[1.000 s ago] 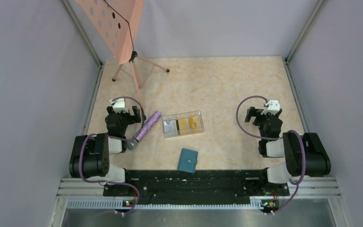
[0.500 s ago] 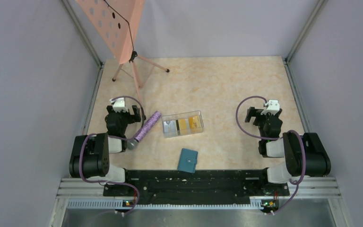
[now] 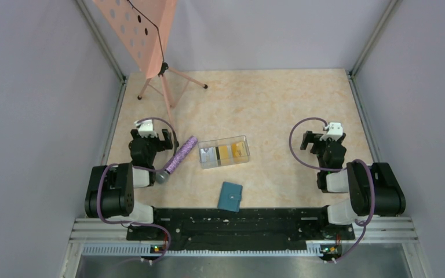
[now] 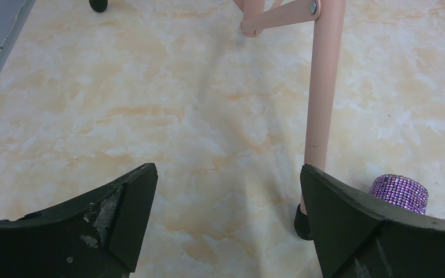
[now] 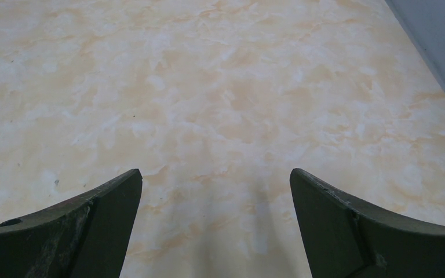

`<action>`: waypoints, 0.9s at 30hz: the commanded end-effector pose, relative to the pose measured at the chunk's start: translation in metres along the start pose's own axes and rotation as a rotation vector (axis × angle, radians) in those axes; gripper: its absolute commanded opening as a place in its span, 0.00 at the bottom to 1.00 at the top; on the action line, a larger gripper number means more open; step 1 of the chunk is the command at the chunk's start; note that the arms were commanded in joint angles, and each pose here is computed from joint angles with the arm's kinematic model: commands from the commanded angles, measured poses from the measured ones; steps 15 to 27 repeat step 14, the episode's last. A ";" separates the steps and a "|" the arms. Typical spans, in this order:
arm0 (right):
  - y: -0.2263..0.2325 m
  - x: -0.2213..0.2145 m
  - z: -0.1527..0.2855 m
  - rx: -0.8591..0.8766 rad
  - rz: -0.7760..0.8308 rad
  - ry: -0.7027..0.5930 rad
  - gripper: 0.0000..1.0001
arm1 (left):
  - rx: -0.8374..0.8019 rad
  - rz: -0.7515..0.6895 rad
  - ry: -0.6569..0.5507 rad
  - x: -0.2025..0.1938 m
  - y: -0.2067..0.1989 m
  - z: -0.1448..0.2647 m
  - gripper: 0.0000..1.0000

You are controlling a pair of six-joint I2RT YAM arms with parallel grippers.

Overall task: Put the credit cards into the card holder
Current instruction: Reset both arms

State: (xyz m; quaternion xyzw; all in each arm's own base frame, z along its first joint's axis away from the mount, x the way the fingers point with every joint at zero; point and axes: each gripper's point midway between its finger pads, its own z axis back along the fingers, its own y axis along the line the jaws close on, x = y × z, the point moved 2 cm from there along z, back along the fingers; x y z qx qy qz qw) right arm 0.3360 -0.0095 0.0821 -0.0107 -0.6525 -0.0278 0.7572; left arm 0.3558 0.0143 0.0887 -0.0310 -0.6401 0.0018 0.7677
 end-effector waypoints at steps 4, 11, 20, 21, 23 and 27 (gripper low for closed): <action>0.003 0.023 -0.008 0.011 0.004 -0.084 0.99 | -0.013 -0.024 -0.065 0.021 -0.001 -0.007 0.99; 0.003 0.023 -0.008 0.011 0.004 -0.085 0.99 | -0.014 -0.024 -0.062 0.021 -0.001 -0.007 0.99; 0.004 0.023 -0.008 0.012 0.005 -0.084 0.99 | -0.014 -0.024 -0.067 0.021 -0.001 -0.006 0.99; 0.004 0.023 -0.008 0.012 0.005 -0.084 0.99 | -0.014 -0.024 -0.067 0.021 -0.001 -0.006 0.99; 0.004 0.023 -0.008 0.012 0.005 -0.084 0.99 | -0.014 -0.024 -0.067 0.021 -0.001 -0.006 0.99; 0.004 0.023 -0.008 0.012 0.005 -0.084 0.99 | -0.014 -0.024 -0.067 0.021 -0.001 -0.006 0.99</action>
